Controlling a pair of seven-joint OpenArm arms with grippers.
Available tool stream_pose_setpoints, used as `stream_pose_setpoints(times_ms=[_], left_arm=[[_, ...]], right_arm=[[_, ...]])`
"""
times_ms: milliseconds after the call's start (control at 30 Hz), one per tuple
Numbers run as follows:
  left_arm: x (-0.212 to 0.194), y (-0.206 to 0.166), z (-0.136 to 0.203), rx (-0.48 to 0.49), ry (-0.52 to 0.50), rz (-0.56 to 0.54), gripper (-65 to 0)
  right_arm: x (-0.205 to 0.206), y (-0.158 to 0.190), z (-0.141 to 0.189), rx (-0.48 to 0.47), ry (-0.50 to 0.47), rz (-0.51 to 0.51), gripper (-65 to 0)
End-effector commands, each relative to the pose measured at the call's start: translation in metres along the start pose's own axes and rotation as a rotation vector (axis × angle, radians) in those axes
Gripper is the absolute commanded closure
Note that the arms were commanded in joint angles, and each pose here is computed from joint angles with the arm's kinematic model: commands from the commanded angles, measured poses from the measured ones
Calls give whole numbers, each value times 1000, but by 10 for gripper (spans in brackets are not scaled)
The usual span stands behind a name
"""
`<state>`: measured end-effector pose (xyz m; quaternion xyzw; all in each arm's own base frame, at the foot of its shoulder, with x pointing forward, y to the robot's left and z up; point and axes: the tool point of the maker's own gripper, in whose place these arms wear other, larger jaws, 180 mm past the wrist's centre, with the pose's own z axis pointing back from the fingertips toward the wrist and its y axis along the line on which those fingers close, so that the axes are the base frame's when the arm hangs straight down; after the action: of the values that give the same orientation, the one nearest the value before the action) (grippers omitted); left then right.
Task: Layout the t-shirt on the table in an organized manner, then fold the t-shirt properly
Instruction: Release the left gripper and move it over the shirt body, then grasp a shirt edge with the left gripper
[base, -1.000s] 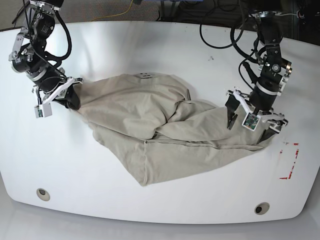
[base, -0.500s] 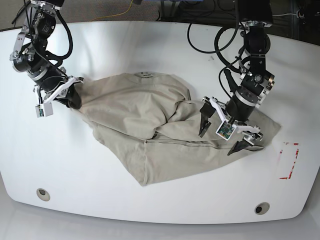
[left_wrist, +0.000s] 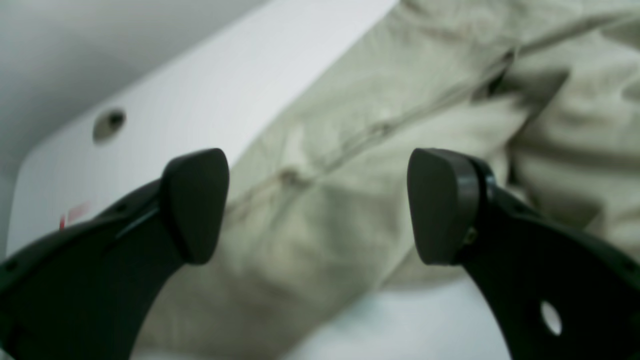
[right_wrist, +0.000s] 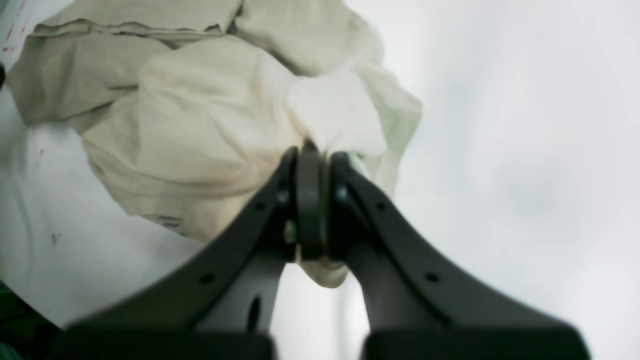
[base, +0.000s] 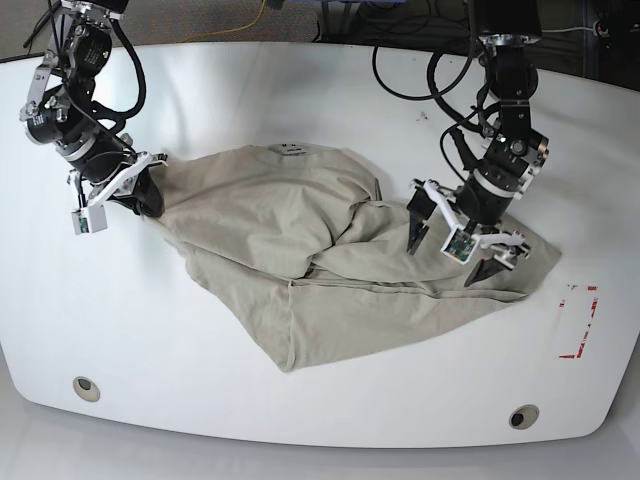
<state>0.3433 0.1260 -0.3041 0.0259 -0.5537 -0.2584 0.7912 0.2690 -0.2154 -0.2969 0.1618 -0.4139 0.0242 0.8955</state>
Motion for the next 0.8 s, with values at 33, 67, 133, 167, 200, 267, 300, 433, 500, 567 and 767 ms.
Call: stream_pose_setpoints(times_ms=[33, 67, 133, 167, 200, 267, 300, 433, 500, 567, 767], left_arm=[[-5, 26, 11, 76, -3, 13, -531], [-13, 31, 15, 90, 14, 17, -531], [-22, 39, 21, 109, 37, 11, -531], [-29, 44, 26, 118, 54, 6, -531], [-31, 46, 27, 120, 61, 1, -531], [-38, 50, 31, 122, 80, -16, -531], [-40, 51, 32, 122, 85, -18, -531], [-50, 55, 32, 122, 117, -26, -531], [-60, 54, 31, 115, 143, -20, -531], [-69, 57, 31, 110, 166, -26, -531], [-92, 56, 28, 87, 224, -17, -531]], right_arm=[[14, 0, 4, 2, -45, 27, 0], [14, 0, 4, 2, -45, 27, 0], [14, 1, 3, 4, -44, 27, 0], [14, 1, 3, 4, -44, 27, 0], [14, 1, 3, 4, -45, 26, 0], [14, 1, 3, 4, -45, 26, 0], [14, 1, 3, 4, -45, 26, 0], [14, 1, 3, 4, -45, 26, 0], [14, 1, 3, 4, -45, 26, 0], [14, 1, 3, 4, -45, 26, 0], [14, 1, 3, 5, -45, 24, 0]])
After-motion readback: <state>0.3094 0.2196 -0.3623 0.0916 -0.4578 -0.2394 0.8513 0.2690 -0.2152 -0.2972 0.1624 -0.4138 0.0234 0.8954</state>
